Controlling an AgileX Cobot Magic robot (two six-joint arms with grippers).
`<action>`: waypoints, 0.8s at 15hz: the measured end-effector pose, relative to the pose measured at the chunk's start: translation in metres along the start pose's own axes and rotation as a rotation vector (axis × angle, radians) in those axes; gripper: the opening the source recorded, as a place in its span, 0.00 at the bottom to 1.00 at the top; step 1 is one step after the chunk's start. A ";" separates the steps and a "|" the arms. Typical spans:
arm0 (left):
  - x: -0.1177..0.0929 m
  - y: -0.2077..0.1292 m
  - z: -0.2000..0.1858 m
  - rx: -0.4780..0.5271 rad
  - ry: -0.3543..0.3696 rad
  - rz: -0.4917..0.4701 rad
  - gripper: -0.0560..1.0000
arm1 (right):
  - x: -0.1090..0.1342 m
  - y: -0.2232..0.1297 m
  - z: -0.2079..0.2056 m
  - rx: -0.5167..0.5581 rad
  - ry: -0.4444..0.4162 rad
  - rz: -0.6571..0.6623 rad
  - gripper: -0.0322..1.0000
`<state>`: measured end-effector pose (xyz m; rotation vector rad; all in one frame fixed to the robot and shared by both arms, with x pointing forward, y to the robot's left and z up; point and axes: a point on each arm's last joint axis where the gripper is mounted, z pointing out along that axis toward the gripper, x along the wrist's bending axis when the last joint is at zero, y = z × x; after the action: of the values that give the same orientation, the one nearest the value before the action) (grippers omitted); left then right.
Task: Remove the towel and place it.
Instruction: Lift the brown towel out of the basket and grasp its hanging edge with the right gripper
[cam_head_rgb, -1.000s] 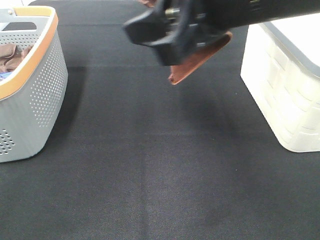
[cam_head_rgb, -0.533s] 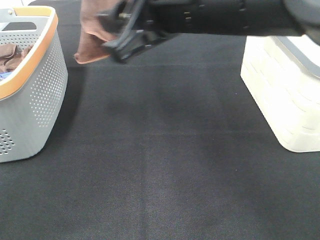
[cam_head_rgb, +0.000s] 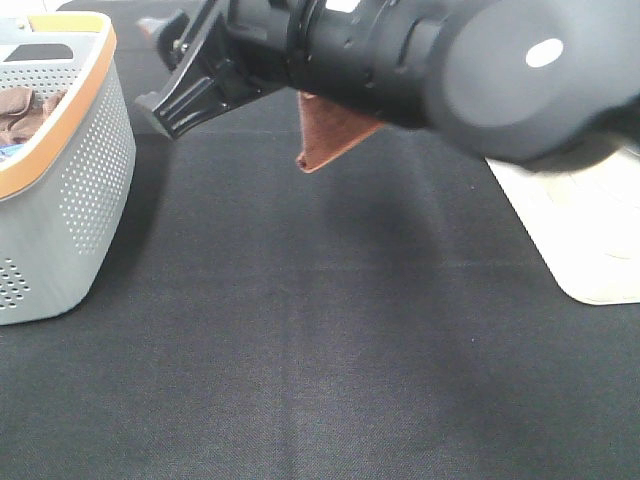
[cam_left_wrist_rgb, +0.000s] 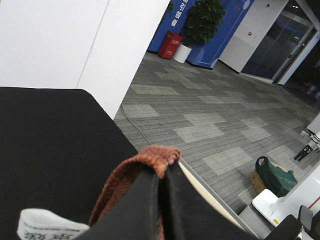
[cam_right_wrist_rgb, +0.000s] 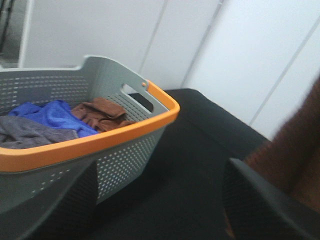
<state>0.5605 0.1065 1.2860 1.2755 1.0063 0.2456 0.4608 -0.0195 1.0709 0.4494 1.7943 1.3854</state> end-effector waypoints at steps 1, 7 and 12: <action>-0.001 0.001 -0.001 -0.002 -0.001 0.001 0.05 | -0.002 -0.004 0.002 0.020 -0.037 0.053 0.68; -0.014 0.010 -0.021 -0.010 -0.028 0.009 0.05 | 0.000 -0.018 0.010 0.064 -0.090 0.076 0.68; -0.016 0.010 -0.024 0.002 -0.035 0.005 0.05 | 0.004 -0.022 0.014 0.044 -0.085 0.076 0.68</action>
<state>0.5368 0.1157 1.3041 1.2803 0.9737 0.2247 0.4736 -0.0155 1.0481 0.5969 1.7568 1.3598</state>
